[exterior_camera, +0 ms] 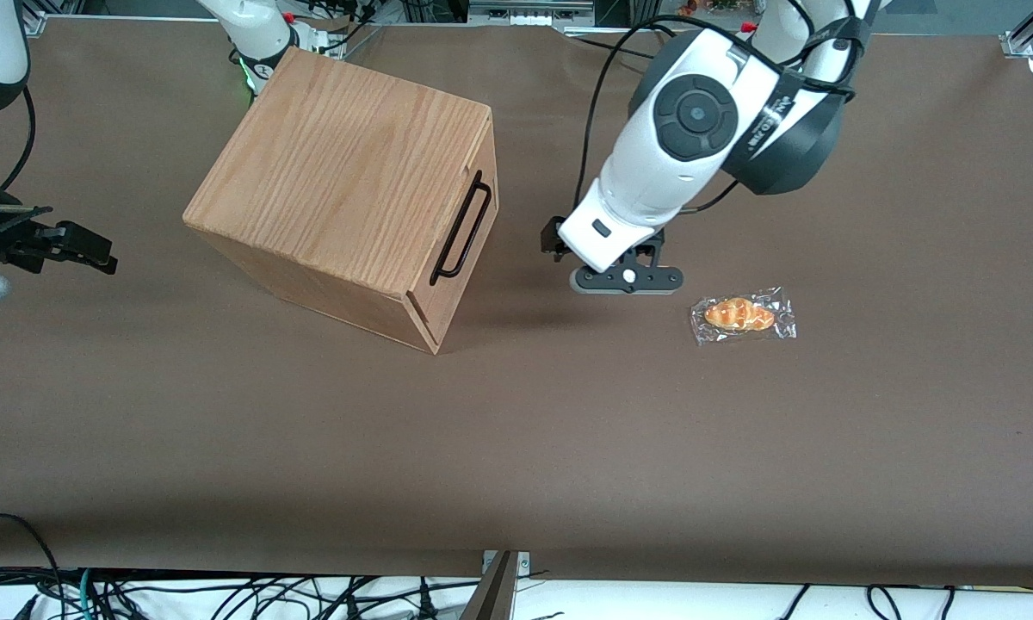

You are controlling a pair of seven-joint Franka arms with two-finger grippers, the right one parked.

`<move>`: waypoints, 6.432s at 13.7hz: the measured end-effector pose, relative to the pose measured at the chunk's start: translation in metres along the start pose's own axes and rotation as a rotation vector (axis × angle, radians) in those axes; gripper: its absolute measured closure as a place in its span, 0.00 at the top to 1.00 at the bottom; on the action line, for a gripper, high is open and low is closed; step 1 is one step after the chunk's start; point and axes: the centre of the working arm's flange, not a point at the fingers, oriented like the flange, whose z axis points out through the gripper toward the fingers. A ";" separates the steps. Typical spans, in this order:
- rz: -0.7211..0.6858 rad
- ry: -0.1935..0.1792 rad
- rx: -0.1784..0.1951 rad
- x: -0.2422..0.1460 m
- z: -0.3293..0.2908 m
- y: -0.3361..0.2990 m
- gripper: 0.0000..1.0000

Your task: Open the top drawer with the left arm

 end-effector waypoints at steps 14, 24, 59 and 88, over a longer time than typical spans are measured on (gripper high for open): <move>0.024 0.007 -0.055 -0.028 0.061 0.069 1.00; 0.077 -0.012 -0.042 -0.055 0.077 0.096 1.00; 0.186 -0.113 0.016 -0.049 0.114 0.083 1.00; 0.247 -0.216 0.048 0.001 0.097 0.006 0.97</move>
